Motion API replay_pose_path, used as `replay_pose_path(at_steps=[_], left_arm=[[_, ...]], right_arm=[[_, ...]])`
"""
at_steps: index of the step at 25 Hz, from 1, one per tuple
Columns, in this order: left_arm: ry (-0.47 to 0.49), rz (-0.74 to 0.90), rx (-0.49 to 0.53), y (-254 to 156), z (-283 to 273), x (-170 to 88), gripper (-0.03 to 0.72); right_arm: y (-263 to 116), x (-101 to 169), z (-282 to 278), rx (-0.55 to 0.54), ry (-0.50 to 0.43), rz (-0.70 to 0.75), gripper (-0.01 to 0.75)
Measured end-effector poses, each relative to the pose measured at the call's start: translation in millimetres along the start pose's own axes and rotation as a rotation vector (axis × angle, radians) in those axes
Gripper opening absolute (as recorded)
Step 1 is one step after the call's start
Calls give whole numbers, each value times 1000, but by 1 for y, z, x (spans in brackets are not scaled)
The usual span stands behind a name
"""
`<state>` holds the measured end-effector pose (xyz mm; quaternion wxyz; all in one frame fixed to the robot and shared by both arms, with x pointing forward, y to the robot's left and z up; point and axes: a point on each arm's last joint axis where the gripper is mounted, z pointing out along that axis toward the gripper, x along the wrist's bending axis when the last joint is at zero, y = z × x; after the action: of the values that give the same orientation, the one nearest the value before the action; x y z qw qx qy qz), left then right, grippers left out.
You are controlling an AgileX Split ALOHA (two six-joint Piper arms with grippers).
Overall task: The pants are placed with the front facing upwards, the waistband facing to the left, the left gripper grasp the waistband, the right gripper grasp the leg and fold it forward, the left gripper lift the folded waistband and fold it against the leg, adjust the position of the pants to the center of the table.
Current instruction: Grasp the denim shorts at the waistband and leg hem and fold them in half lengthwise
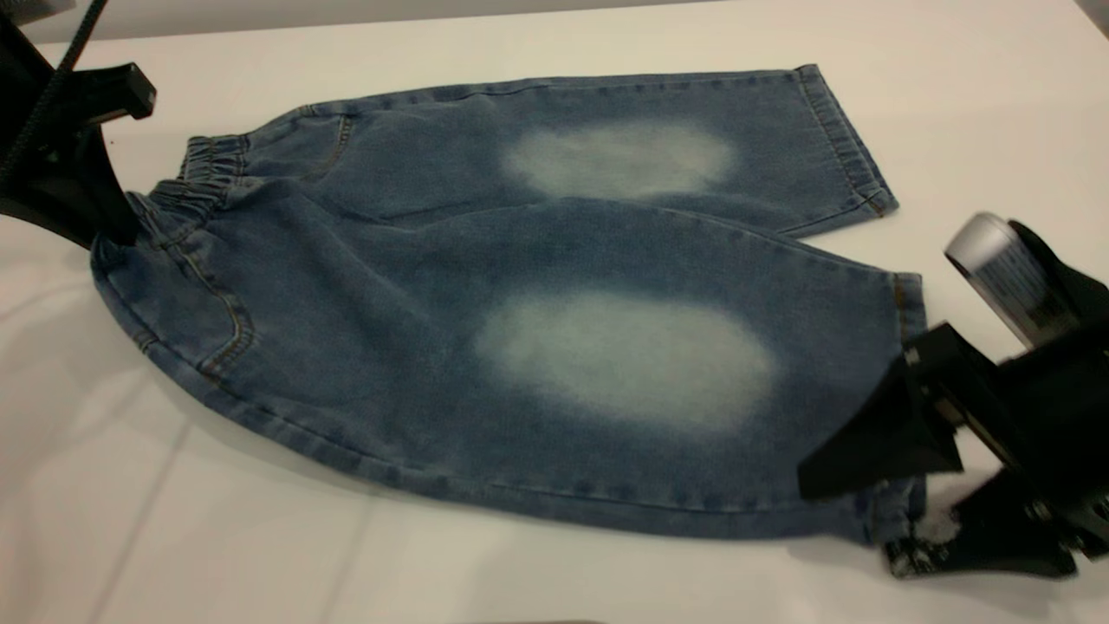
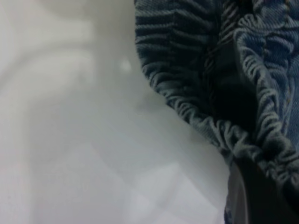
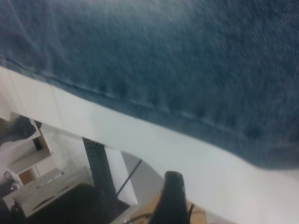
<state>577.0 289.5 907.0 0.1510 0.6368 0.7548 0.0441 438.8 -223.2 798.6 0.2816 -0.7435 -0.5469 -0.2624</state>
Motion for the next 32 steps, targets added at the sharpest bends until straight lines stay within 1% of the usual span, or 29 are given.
replay_pose_path(at_steps=[3, 6, 9, 14, 15, 18, 22, 25, 28, 32], left_arm=[[0, 0, 0, 0, 0, 0, 84], [0, 0, 0, 0, 0, 0, 84], [0, 0, 0, 0, 0, 0, 84], [0, 0, 4, 0, 0, 0, 84], [0, 0, 7, -1, 0, 0, 84], [-1, 1, 21, -2, -1, 0, 84], [-8, 25, 25, -3, -10, -2, 84], [-12, 40, 13, -3, -21, -4, 84], [-11, 52, 19, -4, -28, -4, 84], [-8, 54, 57, -12, -27, -3, 84]], right_arm=[[9, 2, 1, -20, 5, -19, 527], [11, 1, 2, -25, -13, -19, 450], [11, -2, 2, -29, -41, -18, 326], [12, -6, 2, -34, -82, -13, 69], [12, -6, 2, -35, -83, -14, 43], [13, -3, 2, -37, -49, -21, 20], [15, 4, -2, -41, 61, -12, 20], [15, 5, -7, -27, 117, -18, 20], [16, 11, -17, -20, 146, -45, 20], [15, 28, -35, -20, 163, -91, 20]])
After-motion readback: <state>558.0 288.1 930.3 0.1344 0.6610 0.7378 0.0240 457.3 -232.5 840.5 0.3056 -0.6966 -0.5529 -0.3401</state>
